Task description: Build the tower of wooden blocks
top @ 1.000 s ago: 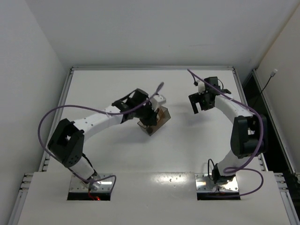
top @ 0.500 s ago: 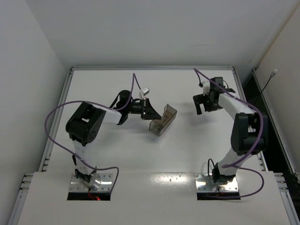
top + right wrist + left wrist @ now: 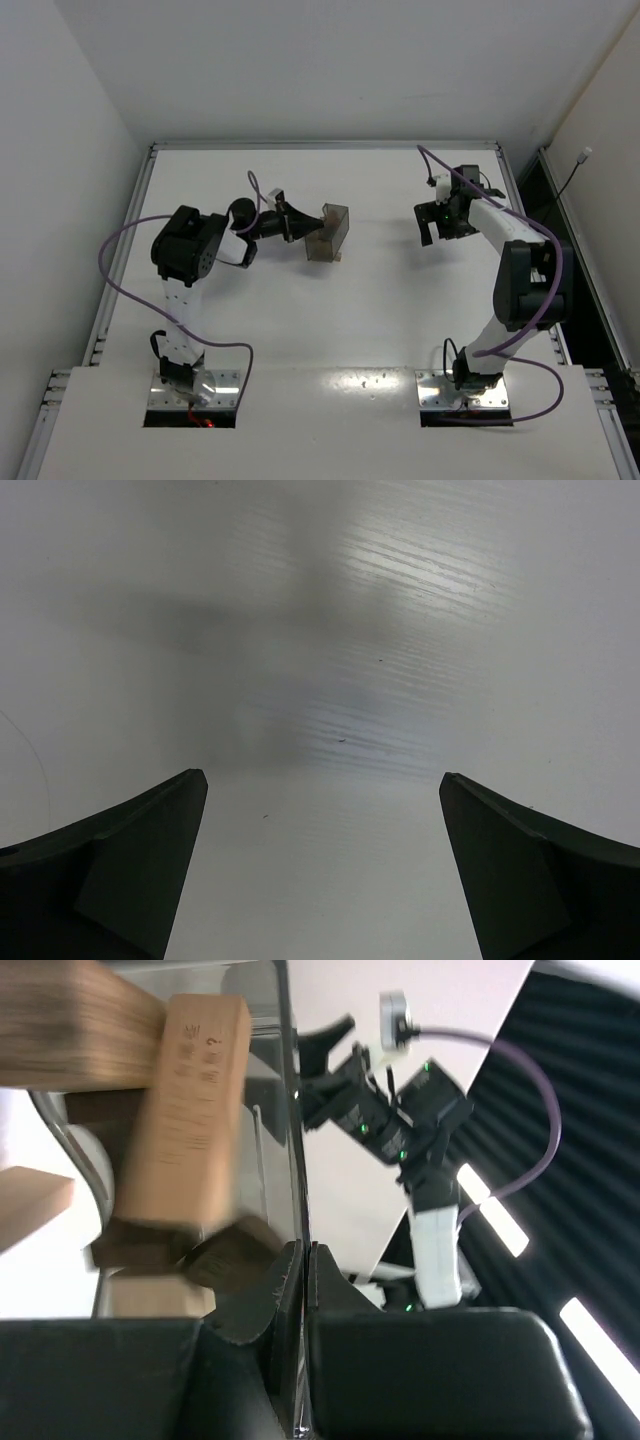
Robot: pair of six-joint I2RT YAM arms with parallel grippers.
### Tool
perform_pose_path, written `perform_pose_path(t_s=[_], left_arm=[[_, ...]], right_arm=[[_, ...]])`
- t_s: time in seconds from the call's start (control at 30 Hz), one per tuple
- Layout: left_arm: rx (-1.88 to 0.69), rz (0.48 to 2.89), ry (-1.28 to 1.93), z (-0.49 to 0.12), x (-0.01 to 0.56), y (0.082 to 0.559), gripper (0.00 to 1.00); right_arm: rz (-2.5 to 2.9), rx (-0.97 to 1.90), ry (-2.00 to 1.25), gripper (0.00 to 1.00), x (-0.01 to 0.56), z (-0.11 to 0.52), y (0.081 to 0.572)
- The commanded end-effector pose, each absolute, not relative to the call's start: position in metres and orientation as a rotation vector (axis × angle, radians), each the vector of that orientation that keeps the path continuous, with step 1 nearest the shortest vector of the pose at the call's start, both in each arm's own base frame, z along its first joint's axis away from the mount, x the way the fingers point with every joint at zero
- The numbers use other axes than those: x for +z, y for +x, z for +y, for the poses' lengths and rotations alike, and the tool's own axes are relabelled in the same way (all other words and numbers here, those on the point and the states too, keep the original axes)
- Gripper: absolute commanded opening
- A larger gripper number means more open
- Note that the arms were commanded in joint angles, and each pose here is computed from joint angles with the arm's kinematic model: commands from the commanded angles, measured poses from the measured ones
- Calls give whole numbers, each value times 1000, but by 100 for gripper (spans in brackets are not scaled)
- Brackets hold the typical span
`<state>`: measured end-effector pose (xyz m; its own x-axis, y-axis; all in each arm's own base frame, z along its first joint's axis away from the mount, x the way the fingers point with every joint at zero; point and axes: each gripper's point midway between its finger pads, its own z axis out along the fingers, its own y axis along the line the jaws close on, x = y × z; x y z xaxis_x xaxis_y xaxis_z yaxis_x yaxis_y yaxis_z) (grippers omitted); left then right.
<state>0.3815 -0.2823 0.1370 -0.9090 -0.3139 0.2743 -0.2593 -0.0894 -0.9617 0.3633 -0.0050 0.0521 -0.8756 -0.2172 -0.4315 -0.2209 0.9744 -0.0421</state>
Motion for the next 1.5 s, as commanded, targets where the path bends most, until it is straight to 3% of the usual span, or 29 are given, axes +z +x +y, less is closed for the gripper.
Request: perform_pose_path(t_s=[0.0, 0.33, 0.67, 0.8, 0.87, 1.07, 1.13, 1.2, 1.47], left_arm=[[-2279, 1610, -169, -264, 217, 361, 0], [-2369, 1566, -194, -277, 242, 356, 0], [-2471, 1506, 189, -322, 300, 315, 0], [-2353, 1455, 394, -317, 311, 319, 0], [-2237, 1555, 495, -316, 292, 331, 0], [-1826, 1918, 380, -263, 230, 418, 0], [-1519, 1985, 431, -246, 234, 459, 0], [-1124, 2201, 534, -216, 182, 472, 0], [-227, 2249, 664, -140, 165, 529, 0]], right_arm=[[2637, 35, -289, 100, 64, -4, 373], [2647, 18, -308, 100, 61, 0, 371], [2665, 19, -322, 100, 56, 0, 370], [2666, 19, -322, 100, 56, 0, 367], [2656, 30, -324, 100, 57, 1, 367], [2654, 56, -330, 100, 56, 5, 369], [2649, 72, -333, 100, 59, 7, 371], [2647, 84, -336, 100, 59, 9, 373], [2653, 103, -352, 100, 56, 14, 372]])
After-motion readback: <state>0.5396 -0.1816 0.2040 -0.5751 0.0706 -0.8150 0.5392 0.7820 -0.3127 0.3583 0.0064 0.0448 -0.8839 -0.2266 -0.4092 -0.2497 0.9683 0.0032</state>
